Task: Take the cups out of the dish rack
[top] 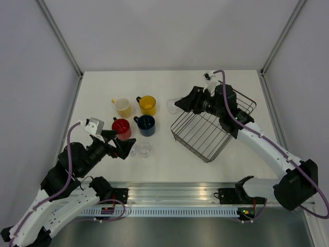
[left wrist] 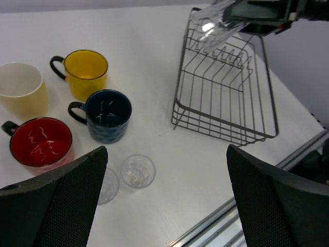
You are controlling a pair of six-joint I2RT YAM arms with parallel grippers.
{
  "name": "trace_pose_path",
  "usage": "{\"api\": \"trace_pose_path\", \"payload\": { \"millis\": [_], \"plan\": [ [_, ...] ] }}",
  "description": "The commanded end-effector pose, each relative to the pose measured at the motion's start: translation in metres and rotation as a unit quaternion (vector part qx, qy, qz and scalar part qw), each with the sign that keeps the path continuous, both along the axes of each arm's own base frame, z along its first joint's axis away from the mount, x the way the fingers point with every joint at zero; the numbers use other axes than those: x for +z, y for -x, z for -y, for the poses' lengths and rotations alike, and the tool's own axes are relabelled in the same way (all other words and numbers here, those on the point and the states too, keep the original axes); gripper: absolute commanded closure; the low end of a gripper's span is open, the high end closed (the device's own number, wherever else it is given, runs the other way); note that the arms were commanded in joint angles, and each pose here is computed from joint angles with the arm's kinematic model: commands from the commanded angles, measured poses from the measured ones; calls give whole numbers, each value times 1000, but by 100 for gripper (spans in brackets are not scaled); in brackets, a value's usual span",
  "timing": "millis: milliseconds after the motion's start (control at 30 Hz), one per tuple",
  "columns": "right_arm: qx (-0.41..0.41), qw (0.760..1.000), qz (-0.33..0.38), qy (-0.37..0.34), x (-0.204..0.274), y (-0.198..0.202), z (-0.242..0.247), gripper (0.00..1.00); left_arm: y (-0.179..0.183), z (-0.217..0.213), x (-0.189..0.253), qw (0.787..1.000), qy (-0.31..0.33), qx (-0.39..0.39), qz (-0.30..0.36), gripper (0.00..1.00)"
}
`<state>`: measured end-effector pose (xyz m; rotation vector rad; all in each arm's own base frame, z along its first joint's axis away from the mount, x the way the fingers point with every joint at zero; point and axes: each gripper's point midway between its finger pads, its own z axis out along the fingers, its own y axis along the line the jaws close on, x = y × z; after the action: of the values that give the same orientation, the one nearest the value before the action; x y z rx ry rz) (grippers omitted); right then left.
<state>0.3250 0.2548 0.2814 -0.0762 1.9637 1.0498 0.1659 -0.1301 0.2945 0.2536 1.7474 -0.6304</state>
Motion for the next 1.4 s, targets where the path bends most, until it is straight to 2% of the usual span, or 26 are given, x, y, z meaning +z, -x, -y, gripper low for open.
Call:
{"api": "trace_pose_path", "payload": {
  "millis": [0, 133, 233, 400, 500, 600, 667, 700, 767, 800, 833, 1133, 1200, 1267, 1300, 1333, 1367],
  "plan": [
    [87, 990, 50, -102, 53, 30, -50, 100, 18, 18, 32, 994, 48, -76, 63, 0],
    [169, 969, 66, -167, 74, 75, -95, 100, 36, 27, 48, 983, 101, -123, 91, 0],
    [214, 953, 64, -205, 85, 103, -119, 100, 55, 36, 61, 967, 143, -175, 114, 0],
    [276, 928, 77, -237, 99, 142, -143, 100, 74, 40, 82, 941, 201, -219, 160, 1],
    [298, 918, 82, -247, 106, 157, -150, 100, 81, 44, 88, 931, 213, -243, 170, 3],
    [317, 912, 81, -248, 109, 168, -156, 100, 87, 50, 89, 925, 212, -266, 171, 14],
    [323, 910, 81, -248, 109, 174, -160, 100, 94, 54, 91, 917, 212, -290, 175, 29],
    [327, 908, 82, -248, 110, 177, -161, 100, 97, 54, 96, 911, 218, -297, 185, 43],
    [330, 907, 84, -248, 111, 180, -161, 100, 102, 55, 100, 904, 220, -310, 196, 59],
    [332, 907, 85, -246, 110, 181, -161, 100, 103, 54, 101, 903, 221, -310, 198, 73],
    [332, 906, 87, -246, 111, 183, -161, 100, 102, 54, 102, 904, 220, -308, 200, 78],
    [356, 900, 93, -232, 106, 204, -165, 100, 83, 52, 95, 920, 216, -264, 193, 98],
    [357, 901, 97, -226, 104, 207, -164, 100, 80, 50, 94, 922, 215, -256, 193, 98],
    [354, 904, 104, -214, 98, 207, -162, 93, 79, 49, 94, 924, 213, -250, 197, 98],
    [347, 908, 108, -209, 96, 205, -161, 84, 77, 50, 91, 926, 206, -249, 196, 98],
    [338, 911, 114, -207, 99, 204, -156, 57, 77, 50, 91, 927, 203, -249, 196, 98],
    [313, 921, 115, -200, 93, 195, -154, 43, 77, 51, 89, 927, 199, -250, 196, 98]
  ]
}}
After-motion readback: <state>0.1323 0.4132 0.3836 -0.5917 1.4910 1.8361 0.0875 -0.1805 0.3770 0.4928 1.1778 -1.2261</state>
